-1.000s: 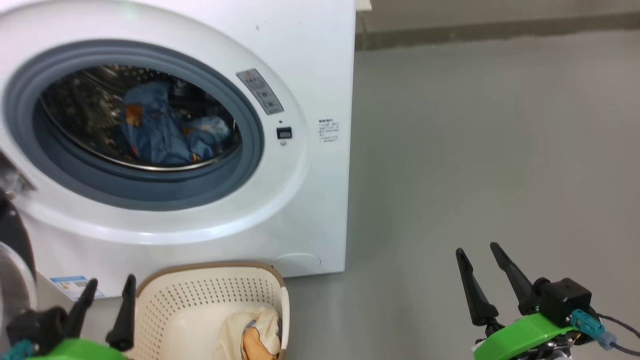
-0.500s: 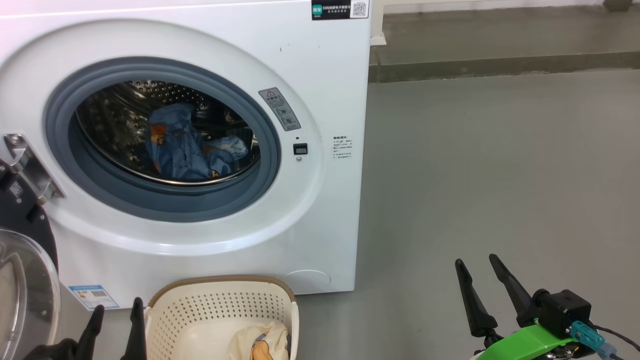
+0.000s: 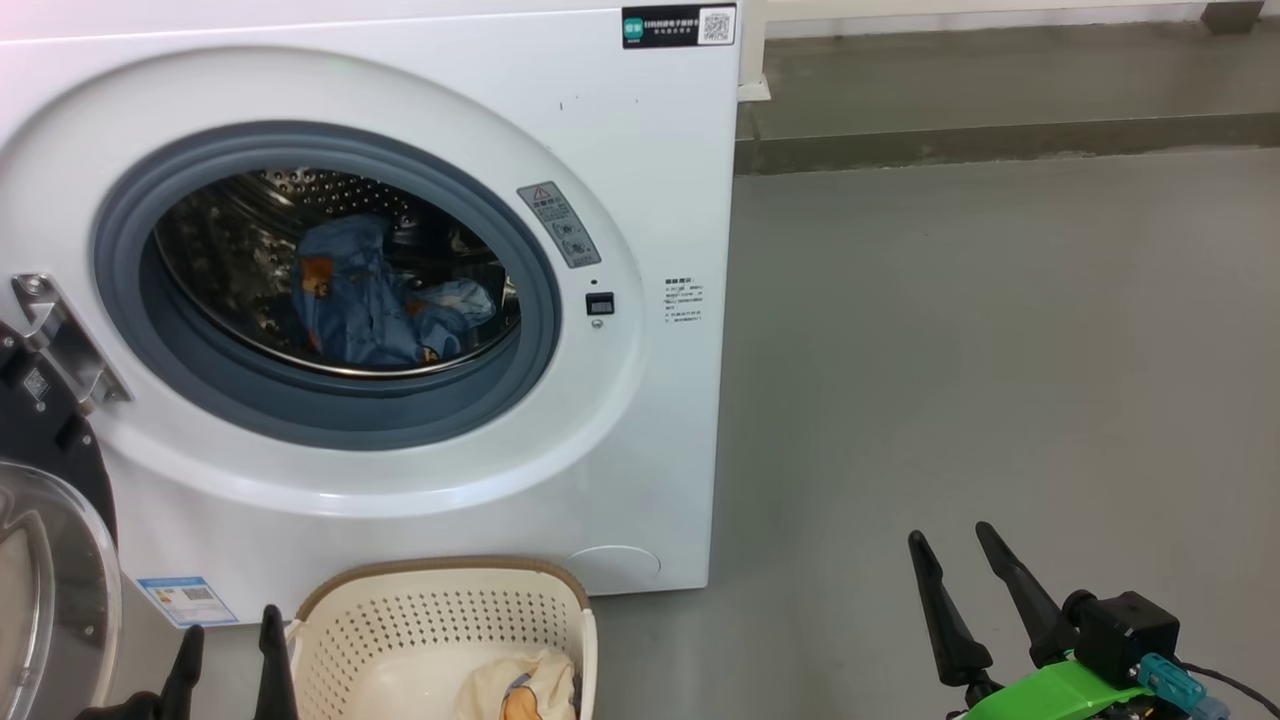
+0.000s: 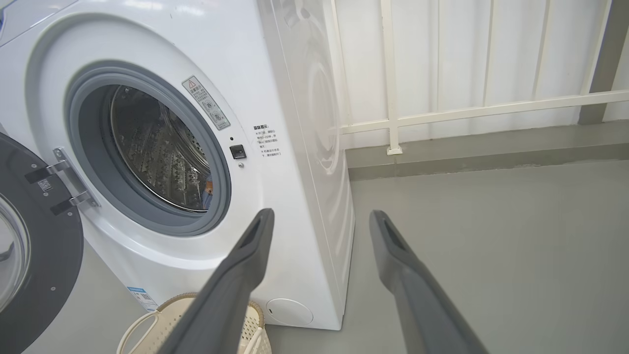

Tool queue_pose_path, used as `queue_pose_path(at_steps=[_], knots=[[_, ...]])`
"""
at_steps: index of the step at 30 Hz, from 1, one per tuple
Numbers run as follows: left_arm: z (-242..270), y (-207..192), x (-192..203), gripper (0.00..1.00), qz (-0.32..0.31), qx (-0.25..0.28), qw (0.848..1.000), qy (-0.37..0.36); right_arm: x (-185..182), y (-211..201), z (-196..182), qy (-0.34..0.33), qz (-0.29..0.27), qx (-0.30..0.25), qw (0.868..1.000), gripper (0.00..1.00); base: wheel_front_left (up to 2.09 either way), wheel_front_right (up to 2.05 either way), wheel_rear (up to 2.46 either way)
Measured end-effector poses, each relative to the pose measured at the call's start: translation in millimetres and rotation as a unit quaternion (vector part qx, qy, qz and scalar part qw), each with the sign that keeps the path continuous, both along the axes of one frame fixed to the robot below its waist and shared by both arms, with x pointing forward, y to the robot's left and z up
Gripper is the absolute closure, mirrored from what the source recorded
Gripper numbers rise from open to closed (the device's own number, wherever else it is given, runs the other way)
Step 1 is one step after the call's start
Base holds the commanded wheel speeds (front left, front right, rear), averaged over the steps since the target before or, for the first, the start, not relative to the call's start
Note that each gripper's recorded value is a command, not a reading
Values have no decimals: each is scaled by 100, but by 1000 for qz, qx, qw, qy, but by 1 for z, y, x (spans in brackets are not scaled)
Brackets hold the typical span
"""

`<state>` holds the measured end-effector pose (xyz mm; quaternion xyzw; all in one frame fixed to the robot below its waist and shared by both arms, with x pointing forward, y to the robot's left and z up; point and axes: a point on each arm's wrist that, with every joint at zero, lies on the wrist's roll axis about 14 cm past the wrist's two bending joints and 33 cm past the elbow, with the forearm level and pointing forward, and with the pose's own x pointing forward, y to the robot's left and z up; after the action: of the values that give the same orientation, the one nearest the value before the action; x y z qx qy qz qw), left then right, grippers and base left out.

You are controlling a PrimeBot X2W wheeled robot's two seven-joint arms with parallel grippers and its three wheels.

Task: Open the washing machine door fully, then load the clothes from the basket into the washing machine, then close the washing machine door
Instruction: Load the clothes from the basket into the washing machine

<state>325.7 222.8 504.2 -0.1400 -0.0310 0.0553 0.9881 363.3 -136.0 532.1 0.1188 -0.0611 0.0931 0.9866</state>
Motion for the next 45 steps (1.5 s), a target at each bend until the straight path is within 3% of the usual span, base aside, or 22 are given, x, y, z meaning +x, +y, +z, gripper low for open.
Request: queue_pose_path(at_steps=[45], knots=[[-16,-3,-2,0,0,-1,1000,12,0,1,-5,6,1,1,1000,0,0,0,0]])
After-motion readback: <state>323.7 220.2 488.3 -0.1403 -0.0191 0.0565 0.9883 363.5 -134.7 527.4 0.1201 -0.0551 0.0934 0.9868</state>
